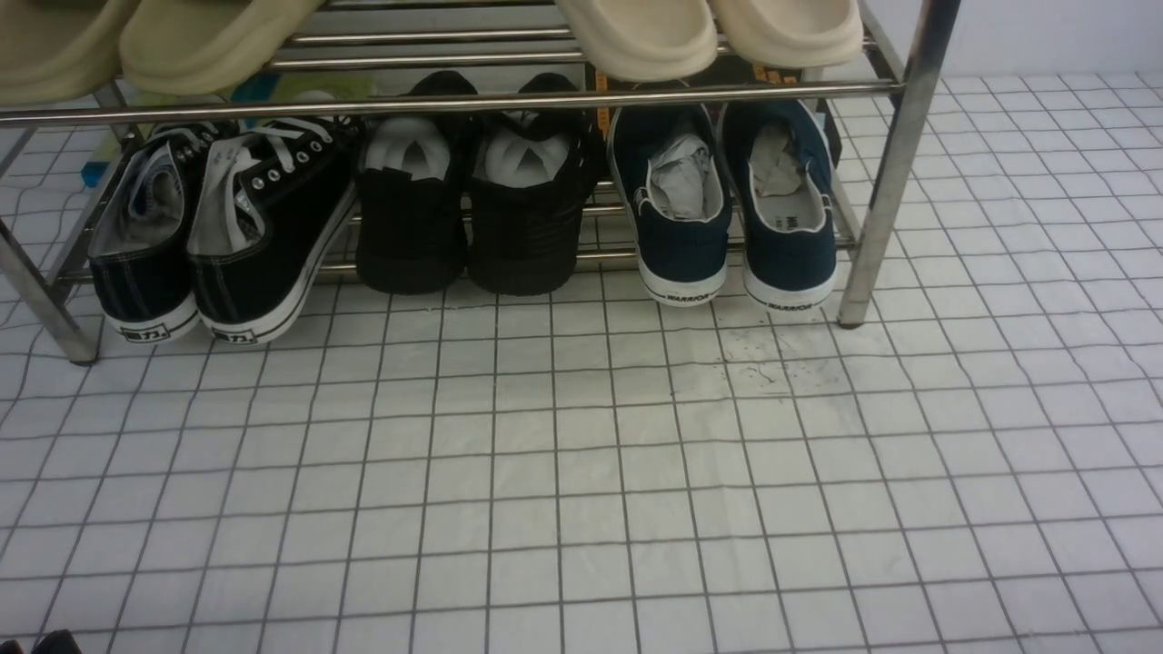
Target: Take the shoes off the shelf with your hand from the white checkered tablecloth.
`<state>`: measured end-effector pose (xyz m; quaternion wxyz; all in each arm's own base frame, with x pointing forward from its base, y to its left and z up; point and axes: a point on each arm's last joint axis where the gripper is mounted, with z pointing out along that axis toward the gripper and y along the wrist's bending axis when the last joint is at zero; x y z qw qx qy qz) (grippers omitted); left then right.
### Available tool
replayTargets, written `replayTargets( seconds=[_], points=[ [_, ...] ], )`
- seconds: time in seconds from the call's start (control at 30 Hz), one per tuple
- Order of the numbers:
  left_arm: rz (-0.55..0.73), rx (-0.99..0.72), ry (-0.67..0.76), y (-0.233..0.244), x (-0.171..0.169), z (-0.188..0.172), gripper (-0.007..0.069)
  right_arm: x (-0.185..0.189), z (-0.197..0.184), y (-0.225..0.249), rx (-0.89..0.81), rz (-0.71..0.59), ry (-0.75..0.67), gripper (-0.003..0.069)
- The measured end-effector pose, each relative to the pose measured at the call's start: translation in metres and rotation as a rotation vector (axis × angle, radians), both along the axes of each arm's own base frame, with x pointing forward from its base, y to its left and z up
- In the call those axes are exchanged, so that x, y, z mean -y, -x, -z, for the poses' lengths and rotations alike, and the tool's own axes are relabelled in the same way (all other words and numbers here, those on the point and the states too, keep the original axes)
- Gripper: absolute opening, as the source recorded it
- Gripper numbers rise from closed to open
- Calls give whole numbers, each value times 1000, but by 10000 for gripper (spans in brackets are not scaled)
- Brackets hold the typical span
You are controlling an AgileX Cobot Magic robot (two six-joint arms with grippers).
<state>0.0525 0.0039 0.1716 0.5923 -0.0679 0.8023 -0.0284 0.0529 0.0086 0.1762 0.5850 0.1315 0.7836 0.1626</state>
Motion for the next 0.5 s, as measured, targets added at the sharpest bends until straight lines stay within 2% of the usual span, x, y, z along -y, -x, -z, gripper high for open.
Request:
replayTargets(
  seconds=[0.07, 0.2, 0.37, 0.5],
  points=[
    [0, 0, 0, 0, 0, 0, 239, -4, -1, 0, -14, 15, -247, 239],
    [0, 0, 0, 0, 0, 0, 239, -10, -4, 0, -31, 21, -512, 239],
    [0, 0, 0, 0, 0, 0, 239, -12, -7, 0, -19, 19, -651, 239],
    [0, 0, 0, 0, 0, 0, 239, -12, -18, 1, 21, -8, -608, 218]
  ],
)
